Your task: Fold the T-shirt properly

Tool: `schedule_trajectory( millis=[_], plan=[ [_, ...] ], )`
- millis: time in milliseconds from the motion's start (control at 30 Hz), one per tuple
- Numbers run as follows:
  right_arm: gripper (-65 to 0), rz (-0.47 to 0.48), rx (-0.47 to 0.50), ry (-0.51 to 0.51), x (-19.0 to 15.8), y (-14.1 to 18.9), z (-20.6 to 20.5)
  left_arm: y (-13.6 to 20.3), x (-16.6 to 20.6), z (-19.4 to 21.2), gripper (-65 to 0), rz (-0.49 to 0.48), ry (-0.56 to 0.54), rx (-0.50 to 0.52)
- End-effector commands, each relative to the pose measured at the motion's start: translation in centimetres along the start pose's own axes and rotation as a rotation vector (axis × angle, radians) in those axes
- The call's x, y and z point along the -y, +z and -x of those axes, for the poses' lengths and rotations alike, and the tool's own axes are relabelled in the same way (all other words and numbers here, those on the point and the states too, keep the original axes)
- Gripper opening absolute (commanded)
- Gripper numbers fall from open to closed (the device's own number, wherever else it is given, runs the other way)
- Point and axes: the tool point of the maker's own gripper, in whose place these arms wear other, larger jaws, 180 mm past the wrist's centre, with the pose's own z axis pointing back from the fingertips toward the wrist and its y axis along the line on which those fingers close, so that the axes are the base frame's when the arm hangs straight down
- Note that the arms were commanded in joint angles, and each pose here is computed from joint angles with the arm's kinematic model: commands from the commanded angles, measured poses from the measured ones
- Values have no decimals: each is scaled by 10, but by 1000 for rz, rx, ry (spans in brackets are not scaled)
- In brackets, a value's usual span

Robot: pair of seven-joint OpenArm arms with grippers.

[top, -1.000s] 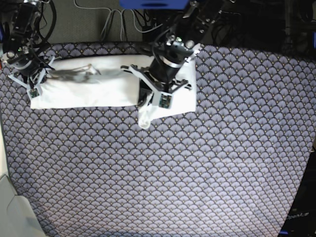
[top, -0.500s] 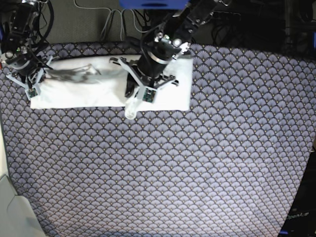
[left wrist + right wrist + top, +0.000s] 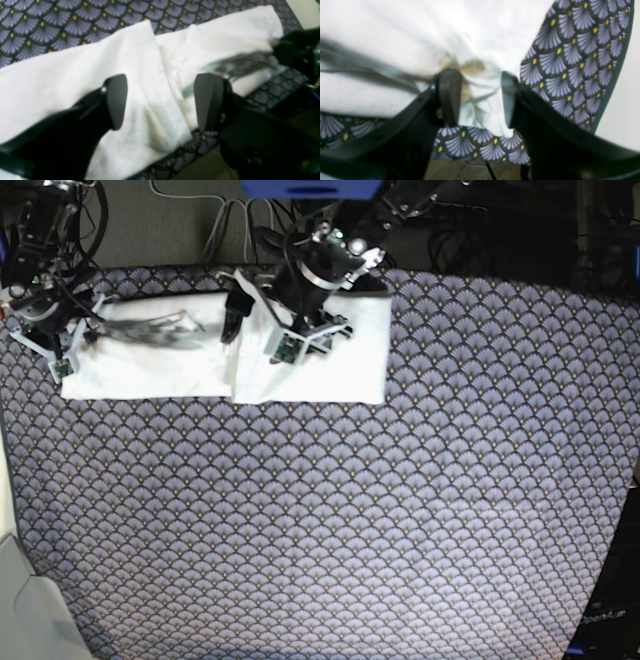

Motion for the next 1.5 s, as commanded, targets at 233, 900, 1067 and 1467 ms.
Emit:
schedule_trajectory(
  millis=[233,900,1067,1467],
  plan=[
    [-342,75,95,51,18,22,-34,28,-54,-39,-238,-133,27,130],
    [-292,100,141,45,26,27,-56,88,-157,-2,-238,-410,16,47],
    [-292,98,152,25,30,20,-64,88,-159,-2,-238,-413,13,47],
    [-292,109,118,-111,58,-1,-50,90,-165,-2,-238,-429,8,41]
  ],
)
